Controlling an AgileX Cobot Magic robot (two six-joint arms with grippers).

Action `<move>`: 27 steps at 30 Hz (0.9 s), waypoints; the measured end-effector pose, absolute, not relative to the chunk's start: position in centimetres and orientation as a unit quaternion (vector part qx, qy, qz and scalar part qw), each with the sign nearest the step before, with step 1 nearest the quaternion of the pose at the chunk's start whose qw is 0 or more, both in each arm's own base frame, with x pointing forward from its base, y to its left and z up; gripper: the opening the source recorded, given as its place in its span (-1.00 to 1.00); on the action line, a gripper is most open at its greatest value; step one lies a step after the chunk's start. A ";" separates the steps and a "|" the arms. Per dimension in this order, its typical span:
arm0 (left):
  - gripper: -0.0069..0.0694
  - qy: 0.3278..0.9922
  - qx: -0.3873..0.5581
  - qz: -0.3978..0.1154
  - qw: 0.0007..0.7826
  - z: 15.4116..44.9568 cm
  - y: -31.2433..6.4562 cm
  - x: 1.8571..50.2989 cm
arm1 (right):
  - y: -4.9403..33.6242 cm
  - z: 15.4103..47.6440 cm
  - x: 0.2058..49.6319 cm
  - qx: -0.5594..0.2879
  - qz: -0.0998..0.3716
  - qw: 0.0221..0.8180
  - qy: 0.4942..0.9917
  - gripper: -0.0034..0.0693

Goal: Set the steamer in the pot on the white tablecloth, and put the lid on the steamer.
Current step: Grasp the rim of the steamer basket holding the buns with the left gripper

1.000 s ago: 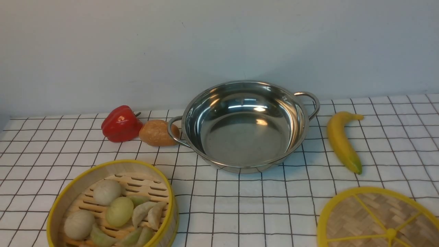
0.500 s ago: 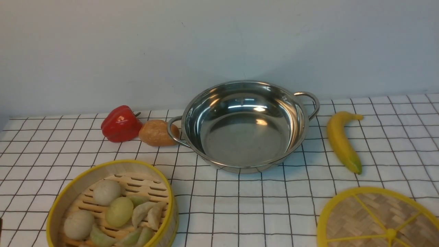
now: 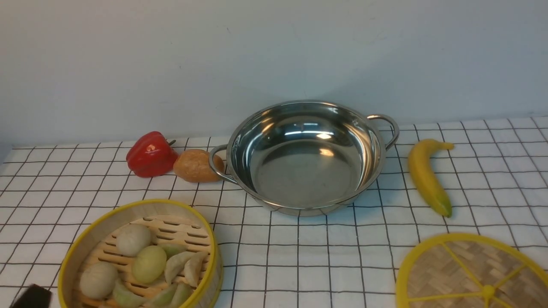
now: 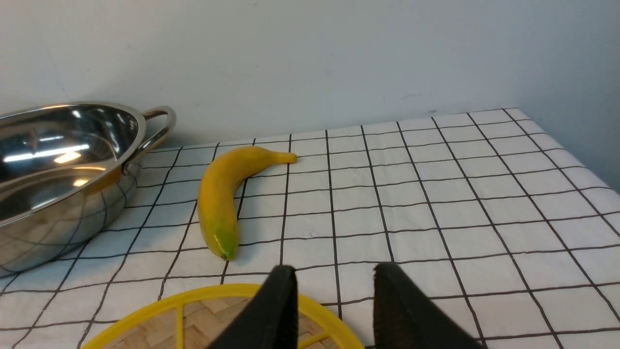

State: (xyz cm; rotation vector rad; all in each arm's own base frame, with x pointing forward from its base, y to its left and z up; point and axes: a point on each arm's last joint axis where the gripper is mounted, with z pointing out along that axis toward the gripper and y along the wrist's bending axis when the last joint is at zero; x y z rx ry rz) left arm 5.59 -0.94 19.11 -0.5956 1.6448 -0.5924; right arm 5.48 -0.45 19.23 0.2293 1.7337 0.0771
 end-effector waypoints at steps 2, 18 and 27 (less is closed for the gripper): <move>-0.18 0.727 -0.231 -0.263 0.590 19.5 -1.5 5.4 | -0.5 19.2 5.5 0.101 0.034 0.641 0.760 -0.24; -0.18 0.826 -0.005 -0.090 0.557 35.1 -2.0 3.3 | -0.5 19.2 5.5 0.101 0.034 0.641 0.760 -0.24; -0.18 0.953 0.009 0.045 0.298 37.8 1.8 14.4 | -0.5 19.2 5.5 0.101 0.034 0.641 0.760 -0.24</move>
